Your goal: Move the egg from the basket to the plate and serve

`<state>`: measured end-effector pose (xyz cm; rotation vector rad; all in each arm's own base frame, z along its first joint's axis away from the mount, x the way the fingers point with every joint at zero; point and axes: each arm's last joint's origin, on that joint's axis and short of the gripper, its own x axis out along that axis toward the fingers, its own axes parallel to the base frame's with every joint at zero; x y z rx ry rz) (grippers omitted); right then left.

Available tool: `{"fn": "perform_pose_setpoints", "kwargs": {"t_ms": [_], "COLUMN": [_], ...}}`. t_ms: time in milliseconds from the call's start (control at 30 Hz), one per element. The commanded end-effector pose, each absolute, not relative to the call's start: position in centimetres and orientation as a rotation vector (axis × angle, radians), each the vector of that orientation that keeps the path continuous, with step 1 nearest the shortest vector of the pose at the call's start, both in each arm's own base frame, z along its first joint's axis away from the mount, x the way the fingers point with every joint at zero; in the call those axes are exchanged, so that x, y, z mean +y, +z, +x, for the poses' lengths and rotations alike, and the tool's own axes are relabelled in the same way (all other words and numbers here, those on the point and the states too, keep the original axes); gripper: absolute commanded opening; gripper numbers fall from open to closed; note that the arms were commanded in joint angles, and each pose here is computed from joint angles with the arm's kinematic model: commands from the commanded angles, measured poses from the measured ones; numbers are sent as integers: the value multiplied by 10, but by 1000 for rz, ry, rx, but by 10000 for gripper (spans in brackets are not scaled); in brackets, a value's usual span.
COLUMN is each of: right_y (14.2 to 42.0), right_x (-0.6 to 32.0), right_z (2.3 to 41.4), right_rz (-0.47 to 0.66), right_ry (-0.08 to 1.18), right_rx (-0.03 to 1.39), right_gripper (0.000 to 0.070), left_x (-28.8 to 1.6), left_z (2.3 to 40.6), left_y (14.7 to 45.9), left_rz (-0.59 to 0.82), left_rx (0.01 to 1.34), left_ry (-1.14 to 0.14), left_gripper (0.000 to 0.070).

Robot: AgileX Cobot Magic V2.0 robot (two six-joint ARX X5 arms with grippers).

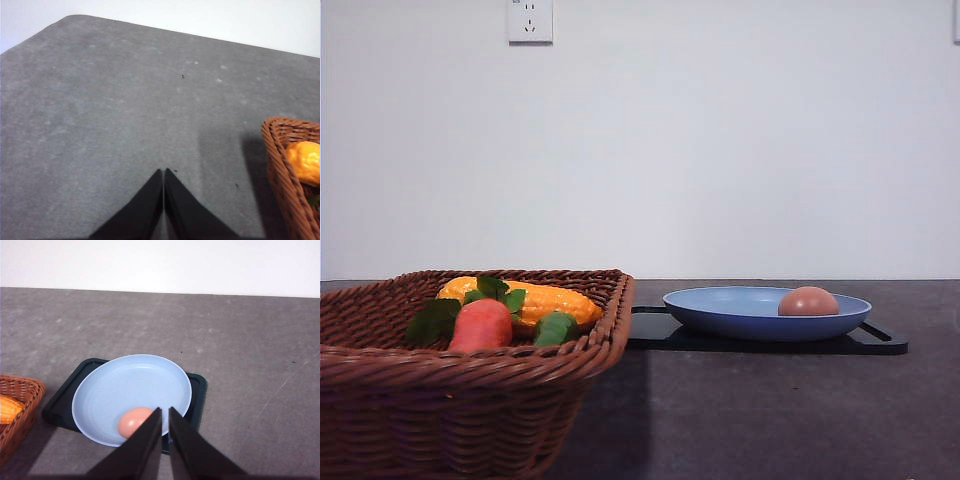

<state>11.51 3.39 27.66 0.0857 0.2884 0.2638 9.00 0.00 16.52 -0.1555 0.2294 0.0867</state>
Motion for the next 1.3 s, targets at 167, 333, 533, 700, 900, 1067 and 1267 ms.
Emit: {"fn": "perform_pose_setpoints", "kwargs": {"t_ms": [167, 333, 533, 700, 900, 1067, 1267], "right_y": [278, 278, 278, 278, 278, 278, 284], "right_x": [35, 35, 35, 35, 35, 35, 32], "right_z": [116, 116, 116, 116, 116, 116, 118], "right_rz": [82, 82, 82, 82, 82, 82, 70], "right_ry": [266, 266, 266, 266, 266, 266, 171], "right_rx": [278, 278, 278, 278, 278, 278, 204], "right_gripper": [0, 0, 0, 0, 0, 0, 0], "left_x": [1, 1, 1, 1, 1, 1, 1], "left_z": [91, 92, 92, 92, 92, 92, 92], "left_y": [153, 149, 149, 149, 149, 149, 149], "left_rz": [-163, -162, -162, -162, -162, -162, -162], "left_rx": [244, 251, 249, 249, 250, 250, 249], "left_ry": [101, 101, 101, 101, 101, 101, 101], "left_gripper": [0, 0, 0, 0, 0, 0, 0]}}
